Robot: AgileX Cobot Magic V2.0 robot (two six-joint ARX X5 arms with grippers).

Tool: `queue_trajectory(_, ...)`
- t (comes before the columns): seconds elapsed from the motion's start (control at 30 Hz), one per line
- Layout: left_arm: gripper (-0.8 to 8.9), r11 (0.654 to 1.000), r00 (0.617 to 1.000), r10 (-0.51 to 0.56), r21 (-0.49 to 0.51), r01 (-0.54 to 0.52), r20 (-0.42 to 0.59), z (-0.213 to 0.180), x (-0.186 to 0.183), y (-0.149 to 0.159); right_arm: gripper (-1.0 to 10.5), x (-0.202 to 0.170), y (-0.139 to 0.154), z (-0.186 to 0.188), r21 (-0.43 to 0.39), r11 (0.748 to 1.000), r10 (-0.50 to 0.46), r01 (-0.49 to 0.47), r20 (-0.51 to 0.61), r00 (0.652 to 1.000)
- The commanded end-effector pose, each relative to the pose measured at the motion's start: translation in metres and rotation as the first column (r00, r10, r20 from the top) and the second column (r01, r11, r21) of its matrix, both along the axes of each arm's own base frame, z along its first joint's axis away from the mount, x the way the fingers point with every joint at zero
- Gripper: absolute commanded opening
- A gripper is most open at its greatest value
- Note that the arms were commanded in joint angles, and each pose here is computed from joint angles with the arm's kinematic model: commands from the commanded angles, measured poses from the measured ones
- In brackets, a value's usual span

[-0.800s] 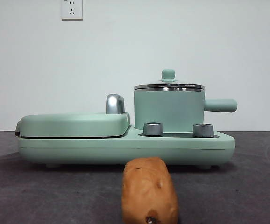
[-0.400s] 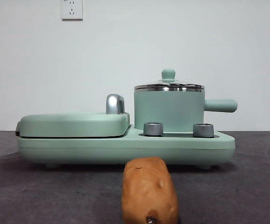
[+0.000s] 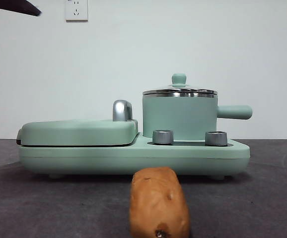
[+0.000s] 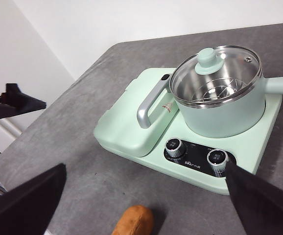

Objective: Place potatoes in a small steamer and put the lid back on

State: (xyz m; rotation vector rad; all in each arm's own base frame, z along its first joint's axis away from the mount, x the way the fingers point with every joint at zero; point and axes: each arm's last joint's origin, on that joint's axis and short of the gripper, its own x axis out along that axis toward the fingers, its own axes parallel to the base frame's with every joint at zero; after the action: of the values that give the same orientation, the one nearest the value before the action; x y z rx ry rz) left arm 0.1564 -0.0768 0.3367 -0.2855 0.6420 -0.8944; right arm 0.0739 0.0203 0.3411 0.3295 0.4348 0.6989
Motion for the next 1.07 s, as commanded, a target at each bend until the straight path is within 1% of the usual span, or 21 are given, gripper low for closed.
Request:
queue_trajectory(0.03, 4.77, 0.999, 0.999, -0.032, -0.002, 0.032, 0.017, 0.010, 0.010, -0.010, 5.2, -0.001, 0.000, 0.005, 0.000, 1.000, 0.001, -0.001, 0.016, 1.000)
queue_trajectory(0.27, 4.76, 0.995, 0.997, -0.067, 0.082, 0.063, 0.038, 0.025, 0.052, -0.046, 5.2, -0.001, 0.000, 0.004, 0.003, 1.000, 0.000, 0.000, 0.003, 1.000)
queue_trajectory(0.43, 4.76, 0.985, 0.996, -0.051, 0.171, 0.037, 0.073, 0.035, 0.089, -0.082, 5.2, -0.001, 0.000, 0.004, 0.003, 1.000, 0.000, 0.000, 0.002, 1.000)
queue_trajectory(0.57, 4.76, 0.971, 0.992, -0.049, 0.237, 0.020, 0.119, 0.036, 0.118, -0.115, 5.2, -0.001, 0.000, 0.004, 0.012, 1.000, -0.003, 0.003, -0.006, 1.000)
queue_trajectory(0.73, 4.68, 0.951, 0.977, -0.031, 0.306, -0.036, 0.210, 0.027, 0.149, -0.152, 5.2, -0.001, 0.000, 0.004, 0.012, 1.000, -0.004, 0.004, -0.006, 1.000)
queue_trajectory(0.9, 4.67, 0.935, 0.952, -0.073, 0.352, -0.037, 0.297, 0.006, 0.168, -0.182, 5.2, -0.001, 0.000, 0.004, 0.012, 1.000, -0.003, 0.003, -0.006, 1.000)
queue_trajectory(1.07, 4.67, 0.936, 0.943, -0.097, 0.351, -0.022, 0.317, -0.016, 0.180, -0.201, 5.2, -0.001, 0.000, 0.004, 0.012, 1.000, -0.004, 0.004, -0.006, 1.000)
